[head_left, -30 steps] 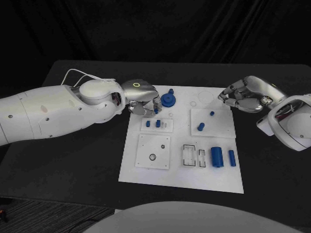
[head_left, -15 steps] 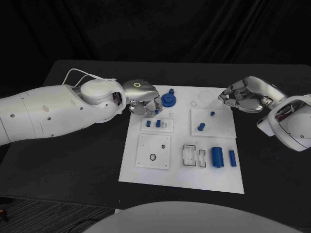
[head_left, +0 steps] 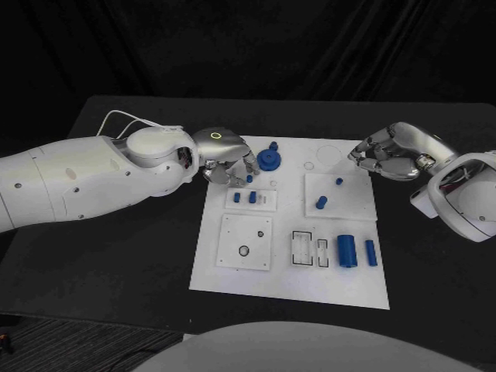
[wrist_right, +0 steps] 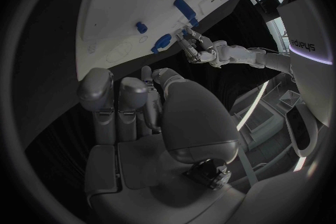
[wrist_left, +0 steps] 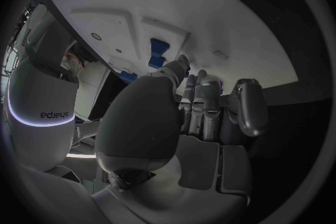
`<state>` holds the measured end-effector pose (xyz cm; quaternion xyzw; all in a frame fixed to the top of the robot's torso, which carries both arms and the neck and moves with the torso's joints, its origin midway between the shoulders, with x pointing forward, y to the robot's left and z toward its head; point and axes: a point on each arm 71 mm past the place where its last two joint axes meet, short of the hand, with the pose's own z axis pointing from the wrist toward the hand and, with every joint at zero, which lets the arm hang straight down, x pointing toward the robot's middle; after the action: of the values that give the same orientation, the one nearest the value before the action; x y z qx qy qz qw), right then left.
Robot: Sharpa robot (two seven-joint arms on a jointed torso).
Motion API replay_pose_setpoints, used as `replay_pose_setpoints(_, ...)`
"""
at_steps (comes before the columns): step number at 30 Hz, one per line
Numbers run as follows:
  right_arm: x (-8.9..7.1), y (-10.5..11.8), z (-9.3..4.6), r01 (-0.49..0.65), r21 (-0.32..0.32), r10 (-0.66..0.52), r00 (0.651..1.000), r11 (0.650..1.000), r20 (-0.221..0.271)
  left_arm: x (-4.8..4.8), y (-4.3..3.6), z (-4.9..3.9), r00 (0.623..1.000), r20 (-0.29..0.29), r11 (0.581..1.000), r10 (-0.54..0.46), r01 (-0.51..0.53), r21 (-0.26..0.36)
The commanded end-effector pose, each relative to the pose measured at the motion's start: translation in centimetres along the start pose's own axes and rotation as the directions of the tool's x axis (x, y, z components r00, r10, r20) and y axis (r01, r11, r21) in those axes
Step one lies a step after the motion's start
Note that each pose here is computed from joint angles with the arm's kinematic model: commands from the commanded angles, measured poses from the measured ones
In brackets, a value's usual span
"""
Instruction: Assemble the parts on the task board
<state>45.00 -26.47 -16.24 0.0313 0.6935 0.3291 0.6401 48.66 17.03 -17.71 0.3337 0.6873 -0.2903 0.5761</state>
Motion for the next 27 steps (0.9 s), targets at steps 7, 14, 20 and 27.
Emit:
replay_pose_setpoints(7, 0.0, -0.1, -0.2, 0.001, 0.013, -0.001, 1.0, 1.0, 0.002, -0.18, 0.78, -0.94, 0.998, 0.058, 1.0, 0.017, -0.016, -0.012)
replay_pose_setpoints(14, -2.5, 1.1, -0.3, 0.067, -0.082, -0.057, 0.992, 0.994, 0.111, -1.14, 3.11, -4.18, 0.975, 0.209, 0.997, -0.073, 0.078, -0.015)
replay_pose_setpoints(20, -5.2, 2.9, 0.2, 0.19, -0.142, -0.17, 0.975, 0.971, 0.144, -2.12, 4.87, -6.96, 0.812, 0.326, 0.87, -0.484, 0.486, 0.081)
replay_pose_setpoints(27, -5.3, 5.1, 1.0, 0.461, -0.272, -0.437, 0.887, 0.845, 0.146, -1.99, 5.76, -7.87, 0.548, 0.263, 0.6, -0.794, 0.773, 0.204)
